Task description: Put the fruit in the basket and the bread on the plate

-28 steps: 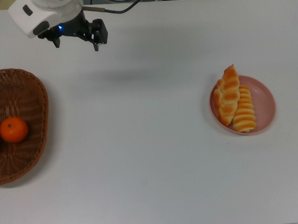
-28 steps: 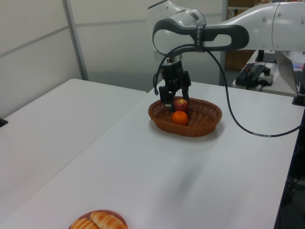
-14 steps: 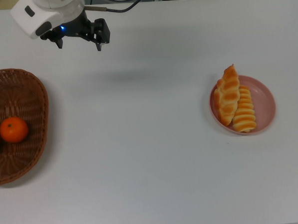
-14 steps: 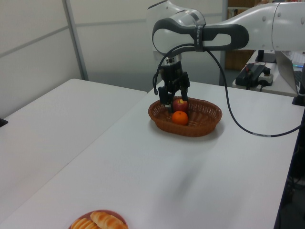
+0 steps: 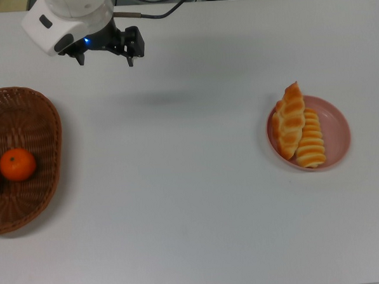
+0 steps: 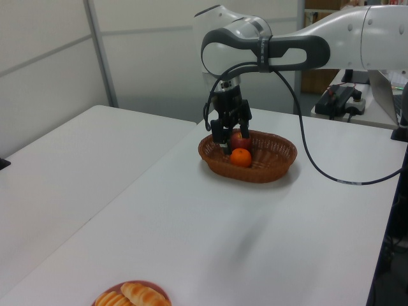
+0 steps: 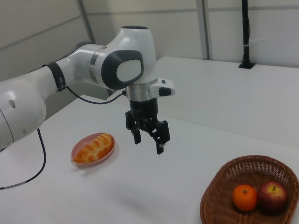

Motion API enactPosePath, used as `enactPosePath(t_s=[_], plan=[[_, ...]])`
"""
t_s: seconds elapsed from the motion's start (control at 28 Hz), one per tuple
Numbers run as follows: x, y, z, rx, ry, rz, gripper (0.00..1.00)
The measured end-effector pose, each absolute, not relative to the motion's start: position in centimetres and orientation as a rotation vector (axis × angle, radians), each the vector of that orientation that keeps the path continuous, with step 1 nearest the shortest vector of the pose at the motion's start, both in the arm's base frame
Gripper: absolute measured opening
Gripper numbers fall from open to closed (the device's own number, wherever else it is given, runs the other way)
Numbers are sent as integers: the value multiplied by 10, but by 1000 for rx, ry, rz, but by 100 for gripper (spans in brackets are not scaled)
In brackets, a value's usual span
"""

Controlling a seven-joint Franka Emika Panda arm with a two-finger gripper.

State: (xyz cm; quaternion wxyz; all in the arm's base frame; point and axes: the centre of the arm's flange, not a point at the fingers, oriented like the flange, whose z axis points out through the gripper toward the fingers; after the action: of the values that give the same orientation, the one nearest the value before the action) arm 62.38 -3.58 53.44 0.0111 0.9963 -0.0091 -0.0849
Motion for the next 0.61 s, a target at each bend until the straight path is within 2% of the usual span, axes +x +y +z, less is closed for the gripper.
enactPosePath(t_s=[0.61], plan=[[626,-36,527,3109,-4,-283,100]])
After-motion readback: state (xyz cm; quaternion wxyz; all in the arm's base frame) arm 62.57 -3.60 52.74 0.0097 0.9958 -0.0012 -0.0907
